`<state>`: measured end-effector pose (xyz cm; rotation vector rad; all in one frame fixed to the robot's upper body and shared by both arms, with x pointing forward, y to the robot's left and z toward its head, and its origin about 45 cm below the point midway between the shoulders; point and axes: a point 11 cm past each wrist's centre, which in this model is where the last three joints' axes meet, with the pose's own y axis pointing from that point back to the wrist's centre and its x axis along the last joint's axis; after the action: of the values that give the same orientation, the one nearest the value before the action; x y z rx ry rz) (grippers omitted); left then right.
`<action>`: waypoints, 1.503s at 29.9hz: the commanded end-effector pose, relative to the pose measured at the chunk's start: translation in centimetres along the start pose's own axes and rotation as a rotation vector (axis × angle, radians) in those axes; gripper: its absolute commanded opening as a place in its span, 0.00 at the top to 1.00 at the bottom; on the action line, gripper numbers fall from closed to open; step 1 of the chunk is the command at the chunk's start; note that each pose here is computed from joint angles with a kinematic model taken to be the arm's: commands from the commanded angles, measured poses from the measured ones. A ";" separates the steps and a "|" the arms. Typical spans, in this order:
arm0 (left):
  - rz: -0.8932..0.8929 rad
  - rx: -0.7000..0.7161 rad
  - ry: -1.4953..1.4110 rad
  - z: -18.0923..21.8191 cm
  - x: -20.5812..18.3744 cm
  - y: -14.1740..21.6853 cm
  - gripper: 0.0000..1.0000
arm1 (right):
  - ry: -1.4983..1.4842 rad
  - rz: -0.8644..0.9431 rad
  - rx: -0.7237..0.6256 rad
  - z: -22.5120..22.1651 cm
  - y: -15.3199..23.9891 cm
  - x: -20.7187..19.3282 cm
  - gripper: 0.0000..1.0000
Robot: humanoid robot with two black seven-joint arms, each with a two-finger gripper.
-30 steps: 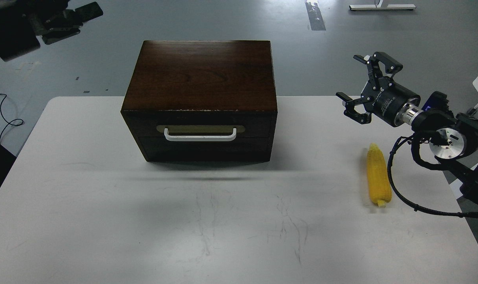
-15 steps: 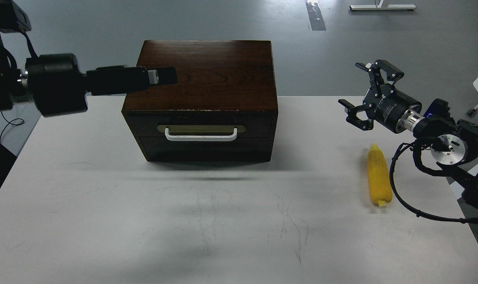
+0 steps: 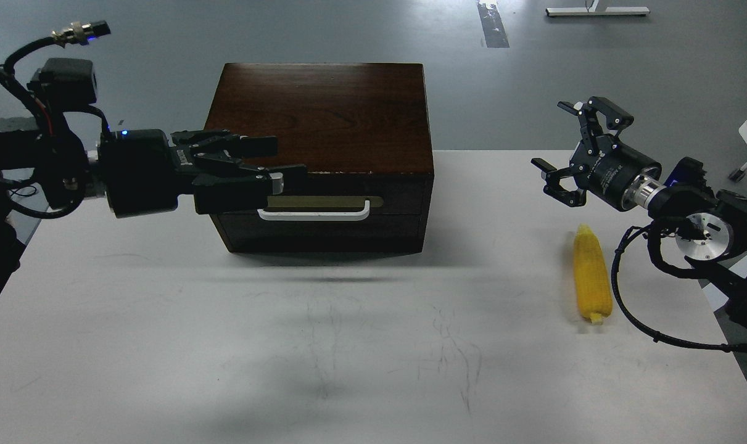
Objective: Put corn in drawer with both arms
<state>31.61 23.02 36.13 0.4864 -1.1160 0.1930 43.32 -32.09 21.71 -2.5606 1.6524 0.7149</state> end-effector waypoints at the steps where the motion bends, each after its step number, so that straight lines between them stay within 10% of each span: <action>1: -0.007 -0.004 -0.153 0.1 -0.3 -0.9 0.02 | -0.001 0.001 -0.002 0.1 0.1 0.1 0.00; 45: -0.016 0.189 -0.140 -2.2 -8.1 -2.2 0.01 | -0.028 0.045 -0.029 2.4 1.1 1.5 0.00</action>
<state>30.81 23.15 27.98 0.6603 -1.1878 0.3073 41.95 -33.23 19.11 -2.5307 1.7079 0.7813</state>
